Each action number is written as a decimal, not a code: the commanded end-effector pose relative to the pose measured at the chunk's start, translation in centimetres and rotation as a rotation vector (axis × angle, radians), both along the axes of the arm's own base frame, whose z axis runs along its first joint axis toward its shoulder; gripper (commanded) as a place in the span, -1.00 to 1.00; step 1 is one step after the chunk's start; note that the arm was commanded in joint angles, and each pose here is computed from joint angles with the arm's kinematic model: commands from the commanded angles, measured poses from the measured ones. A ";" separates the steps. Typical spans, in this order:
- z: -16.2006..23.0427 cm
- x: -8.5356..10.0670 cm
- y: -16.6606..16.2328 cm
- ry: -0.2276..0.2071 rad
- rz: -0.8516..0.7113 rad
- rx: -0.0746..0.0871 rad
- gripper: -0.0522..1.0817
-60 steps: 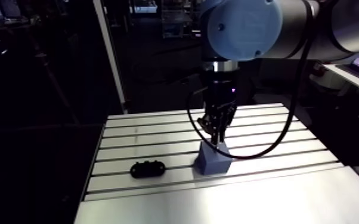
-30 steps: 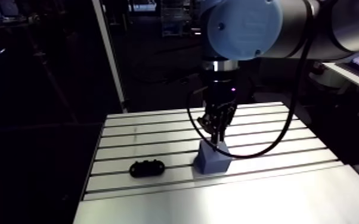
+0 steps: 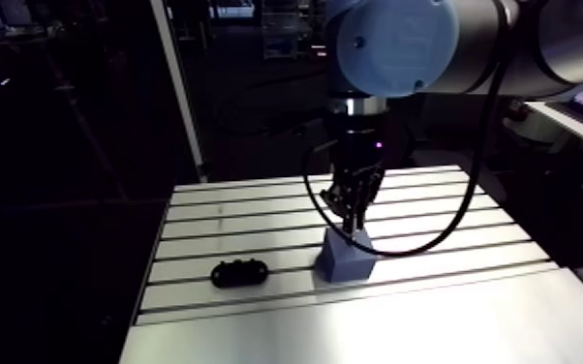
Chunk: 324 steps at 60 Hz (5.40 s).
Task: Pick up the M10 bolt and insert it into the hex recess until seated.
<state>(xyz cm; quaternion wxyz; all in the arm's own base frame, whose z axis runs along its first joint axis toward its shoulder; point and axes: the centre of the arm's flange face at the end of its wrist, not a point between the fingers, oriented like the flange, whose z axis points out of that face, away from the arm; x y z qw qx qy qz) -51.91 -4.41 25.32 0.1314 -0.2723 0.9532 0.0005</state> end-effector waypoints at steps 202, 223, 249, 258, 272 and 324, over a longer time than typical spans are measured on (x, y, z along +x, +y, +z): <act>-0.4 0.0 0.2 0.019 0.018 -0.024 -0.90; -0.1 -0.2 0.2 0.047 0.009 -0.021 -0.90; 5.0 -2.2 0.2 0.142 -0.351 0.019 0.93; 6.5 -1.3 -0.1 0.057 -0.450 0.047 0.95; 6.1 -0.6 0.0 0.063 -0.574 0.082 0.99; 2.1 1.1 0.4 0.144 -0.529 0.025 1.00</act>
